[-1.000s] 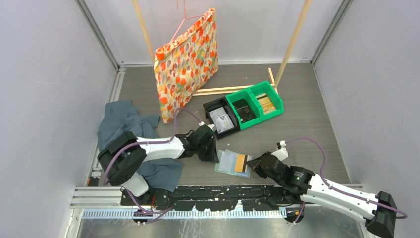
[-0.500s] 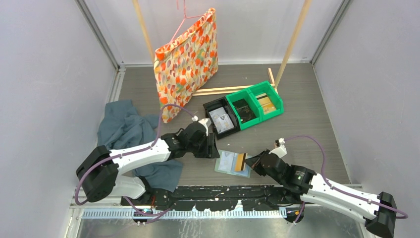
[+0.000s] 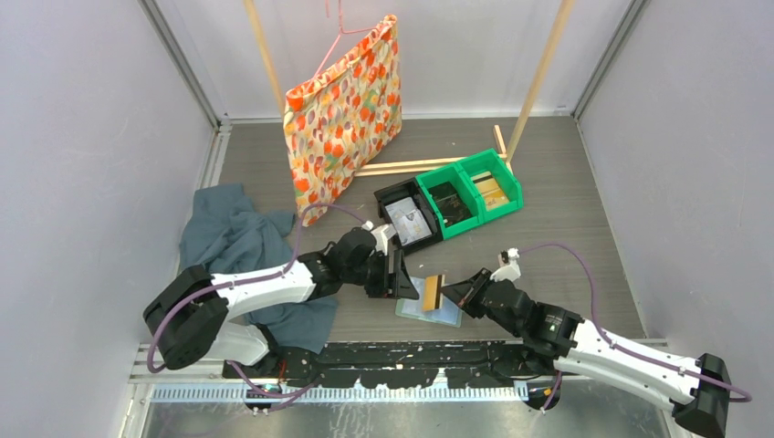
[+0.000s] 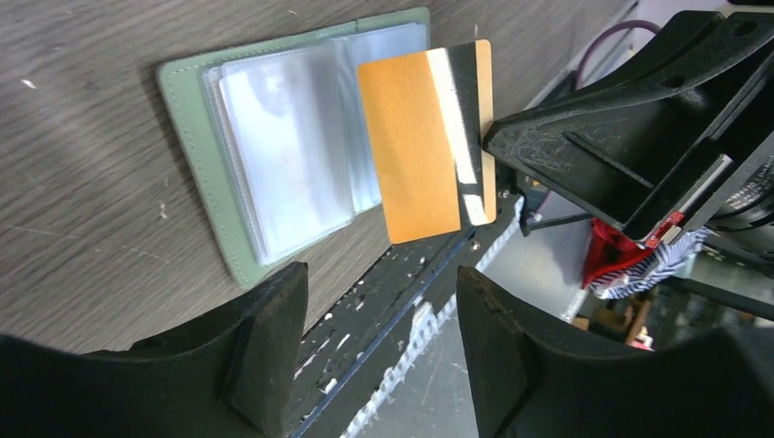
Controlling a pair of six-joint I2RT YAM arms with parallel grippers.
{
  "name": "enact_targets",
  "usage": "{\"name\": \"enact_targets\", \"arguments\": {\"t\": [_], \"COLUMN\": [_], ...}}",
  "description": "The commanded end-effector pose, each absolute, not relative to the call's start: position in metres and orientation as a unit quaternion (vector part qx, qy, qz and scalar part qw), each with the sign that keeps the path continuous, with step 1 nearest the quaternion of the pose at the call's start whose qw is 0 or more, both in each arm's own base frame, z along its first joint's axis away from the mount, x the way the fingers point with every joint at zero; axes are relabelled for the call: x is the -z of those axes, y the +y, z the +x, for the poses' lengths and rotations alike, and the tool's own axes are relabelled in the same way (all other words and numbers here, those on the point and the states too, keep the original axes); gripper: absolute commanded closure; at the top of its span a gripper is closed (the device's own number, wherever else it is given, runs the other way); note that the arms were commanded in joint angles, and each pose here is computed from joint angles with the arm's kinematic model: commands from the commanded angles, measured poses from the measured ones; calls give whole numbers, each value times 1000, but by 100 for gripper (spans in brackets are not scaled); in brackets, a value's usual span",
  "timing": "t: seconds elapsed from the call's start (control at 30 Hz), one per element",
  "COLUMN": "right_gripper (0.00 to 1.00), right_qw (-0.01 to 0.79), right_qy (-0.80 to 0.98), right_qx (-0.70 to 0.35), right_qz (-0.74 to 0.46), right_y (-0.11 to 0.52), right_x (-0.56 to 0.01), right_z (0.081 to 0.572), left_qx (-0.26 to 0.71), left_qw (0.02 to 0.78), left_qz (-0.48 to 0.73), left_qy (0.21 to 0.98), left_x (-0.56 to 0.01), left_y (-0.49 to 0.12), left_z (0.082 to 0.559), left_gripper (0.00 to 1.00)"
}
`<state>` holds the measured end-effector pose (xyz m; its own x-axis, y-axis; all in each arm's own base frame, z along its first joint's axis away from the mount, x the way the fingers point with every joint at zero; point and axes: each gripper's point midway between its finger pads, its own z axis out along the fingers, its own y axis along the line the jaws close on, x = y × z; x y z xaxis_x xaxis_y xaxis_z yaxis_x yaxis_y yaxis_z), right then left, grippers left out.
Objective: Take the credit cards out of the card holder
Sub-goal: Remove the credit card from the card holder.
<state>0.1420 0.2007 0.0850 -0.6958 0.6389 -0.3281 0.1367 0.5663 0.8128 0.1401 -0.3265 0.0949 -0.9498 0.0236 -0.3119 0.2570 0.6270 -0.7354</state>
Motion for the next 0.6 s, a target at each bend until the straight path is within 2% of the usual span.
{"name": "enact_targets", "arguments": {"t": [0.0,0.2,0.57], "right_gripper": [99,99,99], "right_qw": [320,313,308], "right_qy": [811,796,780], "right_qx": [-441,-475,-507], "right_qz": [215,208,202], "right_y": [216,228,238], "right_x": [-106,-115,-124], "right_z": [145,143,143], "left_qx": [504,534,555], "left_qw": [128,115,105], "left_qz": [92,79,77], "left_qy": [850,834,821], "left_x": [-119,-118,-120], "left_y": [-346,-351,-354], "left_z": [137,138,138], "left_gripper": [36,34,35]}}
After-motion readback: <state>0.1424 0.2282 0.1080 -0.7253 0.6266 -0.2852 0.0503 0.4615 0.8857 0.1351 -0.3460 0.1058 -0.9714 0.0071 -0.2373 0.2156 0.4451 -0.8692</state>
